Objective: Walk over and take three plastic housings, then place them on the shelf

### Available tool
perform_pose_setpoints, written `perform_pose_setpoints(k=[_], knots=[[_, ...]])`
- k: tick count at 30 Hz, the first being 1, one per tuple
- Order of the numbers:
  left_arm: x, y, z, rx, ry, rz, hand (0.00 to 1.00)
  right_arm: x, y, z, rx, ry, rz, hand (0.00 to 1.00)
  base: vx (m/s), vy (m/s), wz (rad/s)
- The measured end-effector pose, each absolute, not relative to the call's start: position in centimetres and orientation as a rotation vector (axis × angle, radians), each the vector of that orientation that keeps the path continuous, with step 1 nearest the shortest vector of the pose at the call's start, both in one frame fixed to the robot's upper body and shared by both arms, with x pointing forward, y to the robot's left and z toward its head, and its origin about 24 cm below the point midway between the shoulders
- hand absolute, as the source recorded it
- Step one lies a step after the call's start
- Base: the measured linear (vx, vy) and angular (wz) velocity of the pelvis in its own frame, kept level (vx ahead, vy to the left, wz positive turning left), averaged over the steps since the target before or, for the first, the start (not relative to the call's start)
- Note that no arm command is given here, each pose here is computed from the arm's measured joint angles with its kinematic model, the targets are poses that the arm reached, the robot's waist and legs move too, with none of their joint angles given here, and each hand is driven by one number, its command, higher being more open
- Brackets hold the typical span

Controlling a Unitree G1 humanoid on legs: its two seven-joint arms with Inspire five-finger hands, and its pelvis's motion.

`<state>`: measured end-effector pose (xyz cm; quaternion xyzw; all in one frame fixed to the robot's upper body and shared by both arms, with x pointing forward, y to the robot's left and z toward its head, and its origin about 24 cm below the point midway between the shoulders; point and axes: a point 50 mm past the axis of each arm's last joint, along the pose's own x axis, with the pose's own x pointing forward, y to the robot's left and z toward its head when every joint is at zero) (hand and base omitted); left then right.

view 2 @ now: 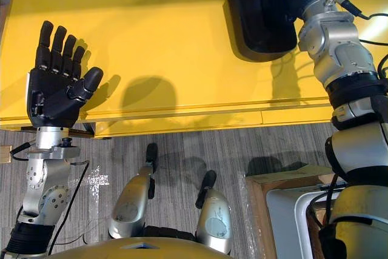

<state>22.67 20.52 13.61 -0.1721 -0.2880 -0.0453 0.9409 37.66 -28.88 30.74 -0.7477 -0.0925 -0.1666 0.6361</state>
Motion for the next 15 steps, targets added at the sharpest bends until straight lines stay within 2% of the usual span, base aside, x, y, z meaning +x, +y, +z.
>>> perform_pose_setpoints(k=[5, 15], knots=[[22.7, 20.5, 13.6, -0.351, -0.588, -0.092, 1.00, 37.2, -30.9, 30.3, -1.617, -0.132, -0.456, 0.00, 0.00, -0.007, -0.03], [22.7, 20.5, 13.6, -0.350, -0.588, -0.092, 1.00, 37.0, -31.5, 30.4, -1.588, -0.142, -0.494, 0.00, 0.01, -0.031, -0.05]])
